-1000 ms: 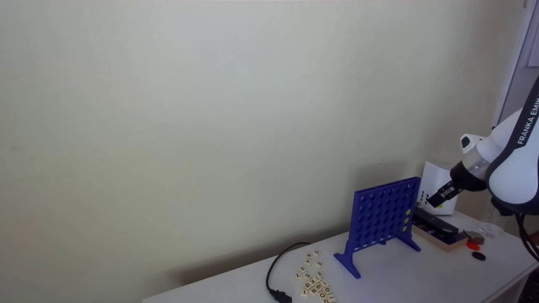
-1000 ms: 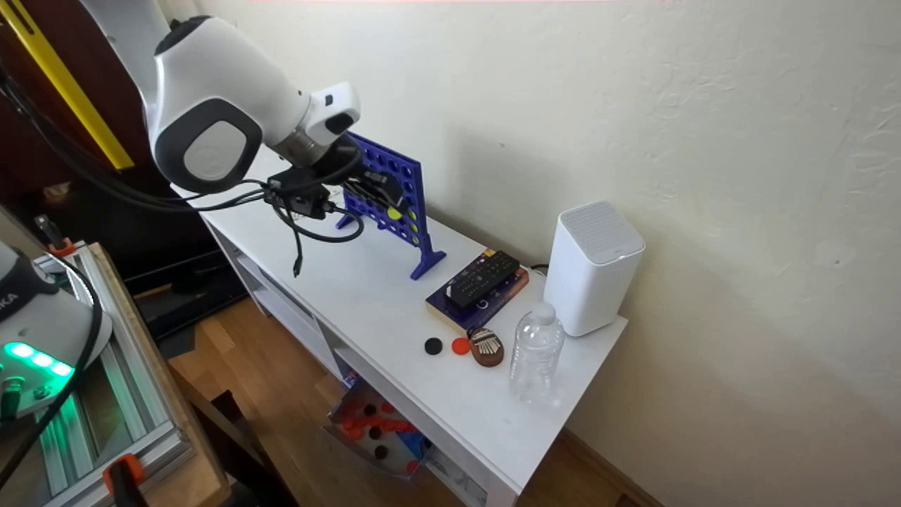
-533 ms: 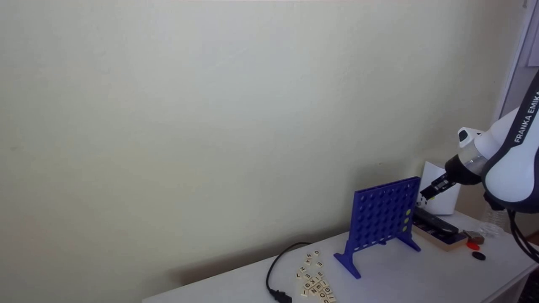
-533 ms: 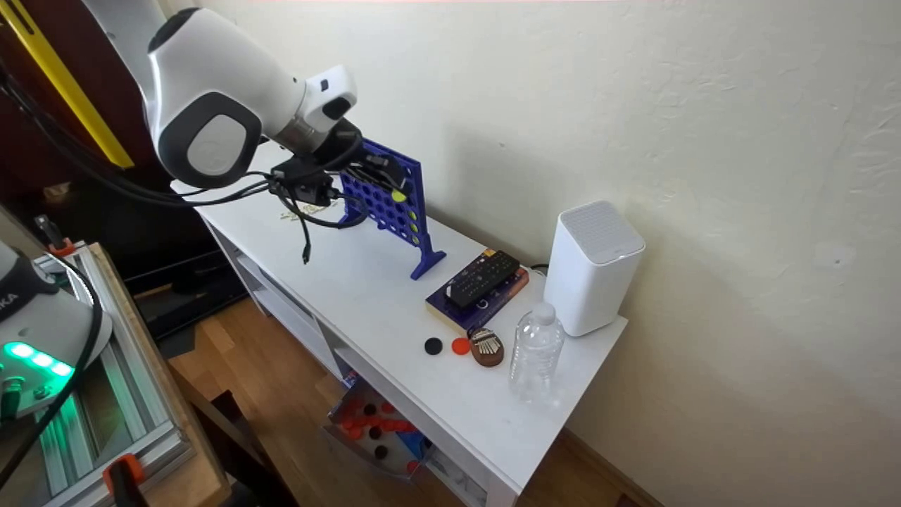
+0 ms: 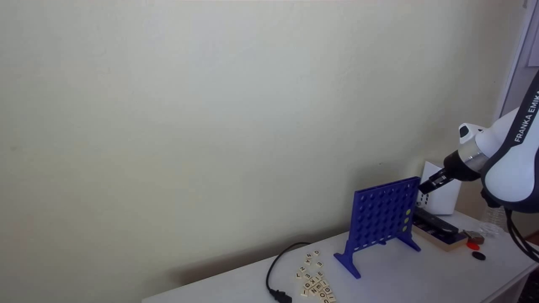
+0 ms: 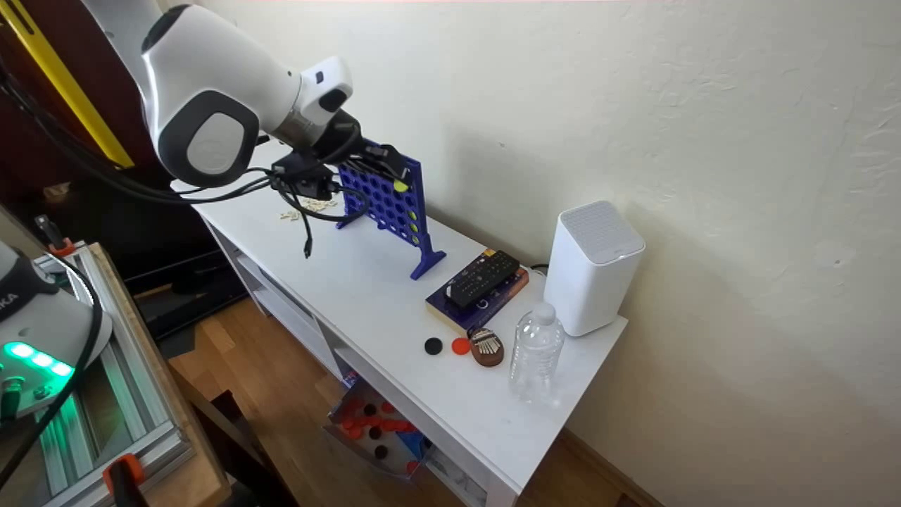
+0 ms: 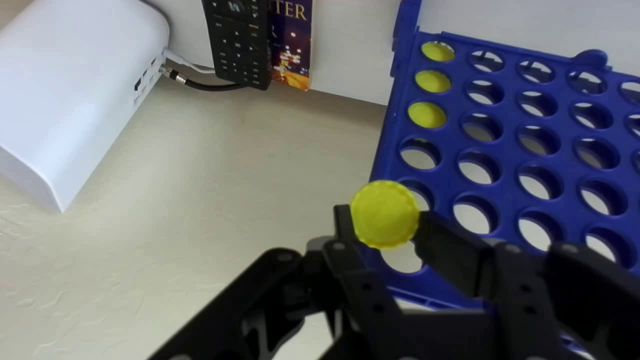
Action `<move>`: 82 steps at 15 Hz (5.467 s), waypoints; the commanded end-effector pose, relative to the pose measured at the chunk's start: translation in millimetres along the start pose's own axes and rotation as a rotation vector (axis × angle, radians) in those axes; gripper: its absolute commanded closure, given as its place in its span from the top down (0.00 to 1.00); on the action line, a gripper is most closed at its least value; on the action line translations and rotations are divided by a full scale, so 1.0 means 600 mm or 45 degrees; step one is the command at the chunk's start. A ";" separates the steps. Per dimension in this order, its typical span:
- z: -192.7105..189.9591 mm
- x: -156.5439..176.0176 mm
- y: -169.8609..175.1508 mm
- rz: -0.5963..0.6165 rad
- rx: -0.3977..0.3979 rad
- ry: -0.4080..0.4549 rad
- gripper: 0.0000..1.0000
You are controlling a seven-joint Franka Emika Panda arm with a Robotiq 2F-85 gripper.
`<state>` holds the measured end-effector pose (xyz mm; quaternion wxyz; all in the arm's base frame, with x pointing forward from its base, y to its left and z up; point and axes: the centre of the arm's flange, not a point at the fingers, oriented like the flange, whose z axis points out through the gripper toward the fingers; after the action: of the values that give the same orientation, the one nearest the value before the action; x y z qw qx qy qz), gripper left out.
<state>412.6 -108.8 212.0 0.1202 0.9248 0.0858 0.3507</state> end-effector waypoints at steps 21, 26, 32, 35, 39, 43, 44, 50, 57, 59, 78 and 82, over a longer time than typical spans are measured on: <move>-0.084 0.011 -0.011 0.025 0.004 0.111 0.13; -0.092 0.016 -0.007 0.028 0.001 0.133 0.13; -0.093 0.028 -0.005 0.020 0.008 0.148 0.13; -0.093 0.032 -0.006 0.012 0.008 0.157 0.13; -0.083 0.032 -0.005 0.006 0.009 0.152 0.13; -0.034 0.053 0.003 0.010 -0.002 0.134 0.38; -0.033 0.052 0.004 0.011 -0.003 0.131 0.38; -0.033 0.051 0.006 0.015 -0.006 0.128 0.38; -0.033 0.051 0.006 0.015 -0.006 0.128 0.38; -0.033 0.051 0.006 0.015 -0.006 0.128 0.38; -0.034 0.052 -0.006 -0.004 0.017 0.198 0.13; -0.027 0.046 -0.004 -0.010 0.020 0.203 0.13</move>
<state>423.3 -92.2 247.6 0.1116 0.8984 0.0951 0.4140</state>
